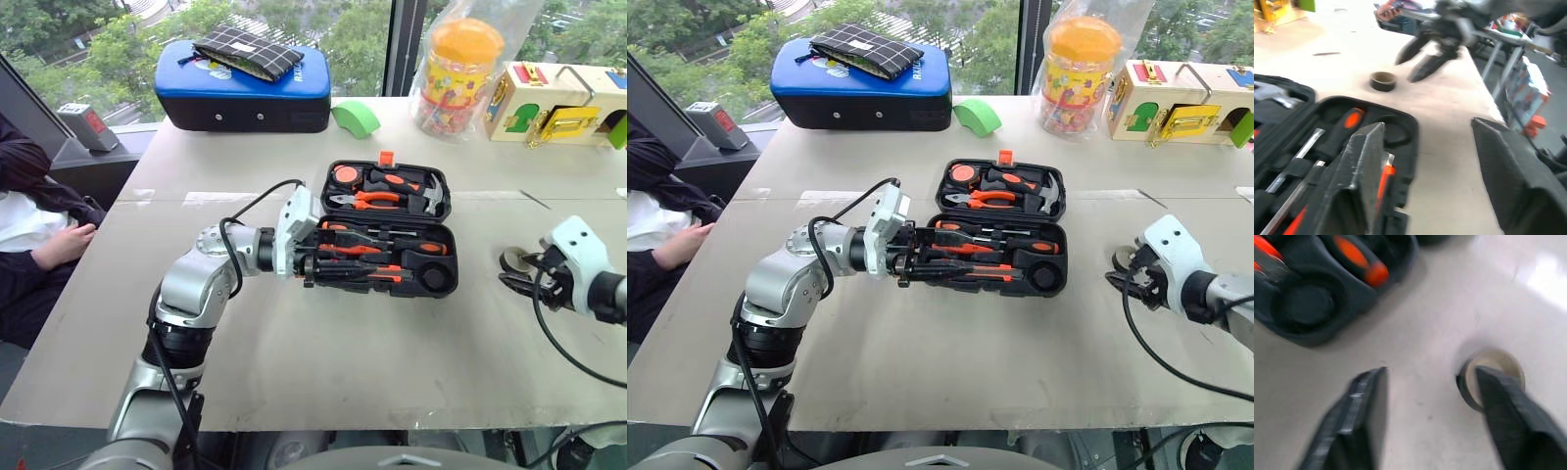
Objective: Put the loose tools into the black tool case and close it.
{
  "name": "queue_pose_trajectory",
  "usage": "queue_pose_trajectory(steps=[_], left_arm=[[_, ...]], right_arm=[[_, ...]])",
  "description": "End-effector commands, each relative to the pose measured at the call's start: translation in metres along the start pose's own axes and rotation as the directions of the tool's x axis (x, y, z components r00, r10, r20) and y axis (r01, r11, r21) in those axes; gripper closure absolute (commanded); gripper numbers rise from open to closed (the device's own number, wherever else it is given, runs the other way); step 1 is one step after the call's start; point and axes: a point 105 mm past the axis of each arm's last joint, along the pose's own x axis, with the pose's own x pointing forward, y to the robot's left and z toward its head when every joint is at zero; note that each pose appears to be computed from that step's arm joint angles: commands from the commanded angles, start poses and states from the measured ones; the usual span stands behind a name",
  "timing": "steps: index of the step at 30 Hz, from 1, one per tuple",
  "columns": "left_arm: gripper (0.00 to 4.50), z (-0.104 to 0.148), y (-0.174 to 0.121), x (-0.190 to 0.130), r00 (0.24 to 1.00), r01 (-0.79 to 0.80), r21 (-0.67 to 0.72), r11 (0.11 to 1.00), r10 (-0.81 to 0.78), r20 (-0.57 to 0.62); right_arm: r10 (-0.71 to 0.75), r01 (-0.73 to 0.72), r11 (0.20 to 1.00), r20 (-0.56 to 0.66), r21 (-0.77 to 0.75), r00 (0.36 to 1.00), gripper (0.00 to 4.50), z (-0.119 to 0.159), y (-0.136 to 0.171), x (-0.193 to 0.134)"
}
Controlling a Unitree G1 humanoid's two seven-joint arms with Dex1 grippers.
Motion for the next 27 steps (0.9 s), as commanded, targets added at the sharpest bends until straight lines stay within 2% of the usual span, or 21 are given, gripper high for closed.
queue_pose_trajectory(steps=[1,4,5,7,11,14,16,19,23,27], left_arm=[[1.89,0.012,-0.012,0.001,1.0,0.012,0.063,0.998,-0.014,0.02],[1.89,0.012,-0.015,0.002,0.999,-0.011,0.064,0.998,0.009,0.03],[1.86,0.012,-0.015,0.002,0.999,-0.022,0.066,0.998,0.019,0.034],[1.86,0.012,-0.016,0.002,0.999,-0.038,0.066,0.997,0.035,0.04],[1.86,0.007,-0.016,-0.003,0.997,-0.072,0.055,0.996,0.071,0.034],[1.86,0.003,-0.016,-0.007,0.996,-0.087,0.054,0.995,0.086,0.024],[1.86,0.002,-0.017,-0.01,0.995,-0.102,0.048,0.994,0.101,0.017],[1.86,-0.004,-0.02,-0.021,0.992,-0.13,0.035,0.991,0.13,-0.006],[1.86,-0.018,-0.029,-0.035,0.988,-0.141,0.033,0.989,0.143,-0.061],[1.86,-0.022,-0.033,-0.041,0.985,-0.153,0.028,0.988,0.155,-0.071]], right_arm=[[-0.041,0.042,0.999,-0.054,0.004,0.998,1.65,0.003,-0.013,0.007],[-0.042,0.046,0.999,-0.134,0.026,0.99,1.65,-0.004,-0.018,0.019],[-0.047,0.053,0.998,-0.16,0.029,0.986,2.08,-0.007,-0.021,0.023],[-0.039,0.045,0.999,-0.184,0.028,0.982,2.35,-0.009,-0.024,0.027],[-0.012,0.015,1.0,-0.169,0.016,0.986,4.43,-0.002,-0.023,0.03],[0.002,-0.003,1.0,-0.129,-0.011,0.992,4.48,0.009,-0.022,0.025],[0.082,-0.084,0.996,-0.055,-0.035,0.995,4.48,0.028,-0.006,0.015],[0.309,-0.306,0.946,0.014,-0.106,0.951,4.48,0.055,0.044,-0.004],[0.433,-0.425,0.883,-0.005,-0.2,0.902,4.48,0.065,0.088,-0.005],[0.447,-0.444,0.869,-0.043,-0.22,0.894,4.48,0.067,0.106,0.013]])
